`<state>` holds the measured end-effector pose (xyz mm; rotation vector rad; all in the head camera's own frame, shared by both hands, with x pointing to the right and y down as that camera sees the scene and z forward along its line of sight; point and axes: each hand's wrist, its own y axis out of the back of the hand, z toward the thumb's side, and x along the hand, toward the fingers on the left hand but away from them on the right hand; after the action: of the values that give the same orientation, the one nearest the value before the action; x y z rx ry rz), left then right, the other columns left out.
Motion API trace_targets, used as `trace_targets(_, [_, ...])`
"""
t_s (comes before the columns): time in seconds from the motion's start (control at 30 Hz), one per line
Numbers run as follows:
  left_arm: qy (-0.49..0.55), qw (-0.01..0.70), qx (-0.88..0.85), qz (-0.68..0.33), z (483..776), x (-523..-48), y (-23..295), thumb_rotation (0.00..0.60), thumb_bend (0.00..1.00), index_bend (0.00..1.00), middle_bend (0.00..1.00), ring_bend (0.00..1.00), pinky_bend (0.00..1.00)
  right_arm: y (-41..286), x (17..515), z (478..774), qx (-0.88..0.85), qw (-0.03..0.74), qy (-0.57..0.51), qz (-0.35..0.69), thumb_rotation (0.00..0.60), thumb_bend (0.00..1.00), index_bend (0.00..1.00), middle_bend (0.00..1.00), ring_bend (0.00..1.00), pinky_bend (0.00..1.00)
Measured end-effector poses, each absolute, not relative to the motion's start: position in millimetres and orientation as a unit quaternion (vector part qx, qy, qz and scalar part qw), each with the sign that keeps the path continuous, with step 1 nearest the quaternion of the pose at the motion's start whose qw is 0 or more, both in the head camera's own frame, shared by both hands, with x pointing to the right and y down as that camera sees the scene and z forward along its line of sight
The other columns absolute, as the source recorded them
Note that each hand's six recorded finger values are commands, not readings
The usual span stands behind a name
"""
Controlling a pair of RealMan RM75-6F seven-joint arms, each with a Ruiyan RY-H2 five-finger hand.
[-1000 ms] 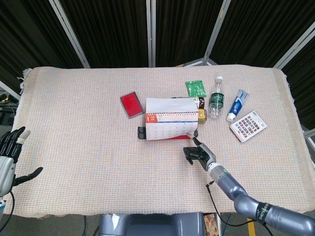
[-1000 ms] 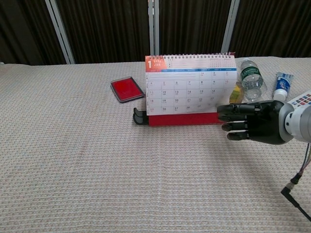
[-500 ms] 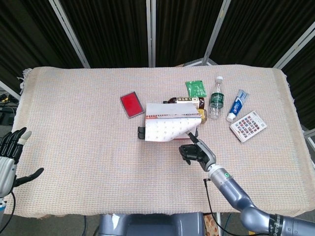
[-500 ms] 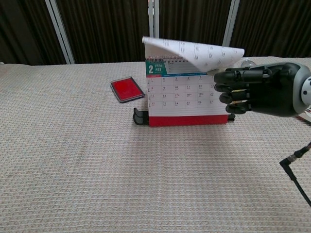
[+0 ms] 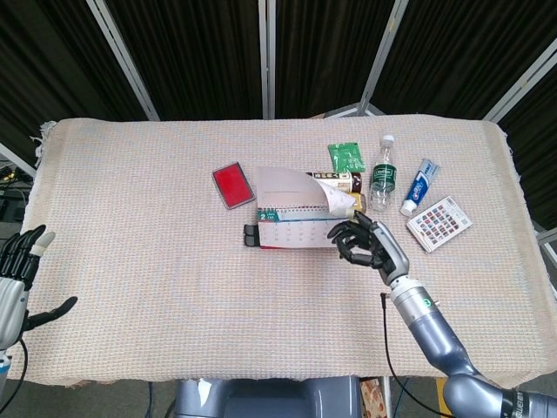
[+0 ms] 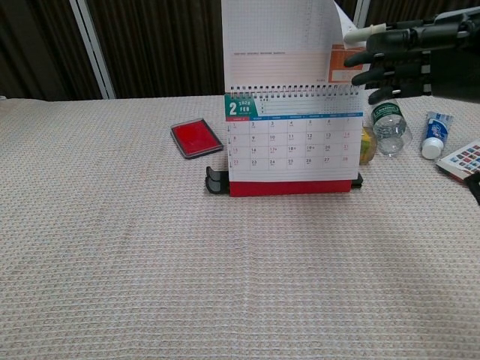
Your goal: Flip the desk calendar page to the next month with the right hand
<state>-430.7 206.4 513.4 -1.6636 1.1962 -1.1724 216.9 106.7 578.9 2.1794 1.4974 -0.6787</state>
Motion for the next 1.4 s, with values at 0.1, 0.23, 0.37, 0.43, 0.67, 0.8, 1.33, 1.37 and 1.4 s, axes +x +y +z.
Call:
trace_targets(0.1, [0.468, 0.379, -0.652, -0.461, 514.7, -431.3, 205.9, 0.6, 0.08, 0.0, 0.0, 0.0, 0.0, 92.5, 219.6, 576.2, 0.783, 0.178, 0.543, -0.246, 0.6, 0.37, 0.28, 0.33, 0.26, 0.29])
trace_targets(0.23, [0.466, 0.378, -0.651, -0.465, 517.4, -432.3, 205.1, 0.6, 0.08, 0.0, 0.0, 0.0, 0.0, 77.7, 221.6, 575.8, 0.786, 0.142, 0.545, -0.257, 0.6, 0.35, 0.2, 0.26, 0.14, 0.19])
trace_targets(0.37, [0.465, 0.376, -0.65, -0.469, 520.4, -434.3, 203.7, 0.6, 0.08, 0.0, 0.0, 0.0, 0.0, 60.5, 218.8, 579.2, 0.794, 0.088, 0.529, -0.286, 0.6, 0.31, 0.03, 0.11, 0.01, 0.03])
trace_targets(0.43, [0.465, 0.374, -0.65, -0.471, 521.7, -435.3, 202.8, 0.6, 0.08, 0.0, 0.0, 0.0, 0.0, 53.5, 217.8, 582.5, 0.797, 0.066, 0.519, -0.302, 0.6, 0.29, 0.0, 0.06, 0.0, 0.0])
trace_targets(0.67, [0.463, 0.37, -0.651, -0.474, 525.5, -436.7, 201.4, 0.6, 0.08, 0.0, 0.0, 0.0, 0.0, 46.1, 218.0, 596.0, 0.801, 0.004, 0.484, -0.352, 0.6, 0.22, 0.0, 0.0, 0.0, 0.0])
trace_targets(0.8, [0.46, 0.371, -0.653, -0.474, 526.8, -435.1, 201.4, 0.6, 0.08, 0.0, 0.0, 0.0, 0.0, 46.2, 219.7, 599.9, 0.801, -0.032, 0.466, -0.375, 0.6, 0.2, 0.0, 0.0, 0.0, 0.0])
trace_targets(1.33, [0.462, 0.373, -0.653, -0.471, 524.5, -433.9, 202.1, 0.6, 0.08, 0.0, 0.0, 0.0, 0.0, 35.2, 231.2, 571.8, 0.784, -0.117, 0.481, -0.375, 0.6, 0.18, 0.0, 0.0, 0.0, 0.0])
trace_targets(1.37, [0.462, 0.373, -0.653, -0.471, 524.4, -434.3, 202.1, 0.6, 0.08, 0.0, 0.0, 0.0, 0.0, 37.2, 233.0, 570.7, 0.783, -0.124, 0.477, -0.379, 0.6, 0.18, 0.0, 0.0, 0.0, 0.0])
trace_targets(1.4, [0.462, 0.372, -0.653, -0.471, 524.3, -434.7, 202.1, 0.6, 0.08, 0.0, 0.0, 0.0, 0.0, 39.0, 235.1, 569.9, 0.783, -0.131, 0.474, -0.382, 0.6, 0.18, 0.0, 0.0, 0.0, 0.0])
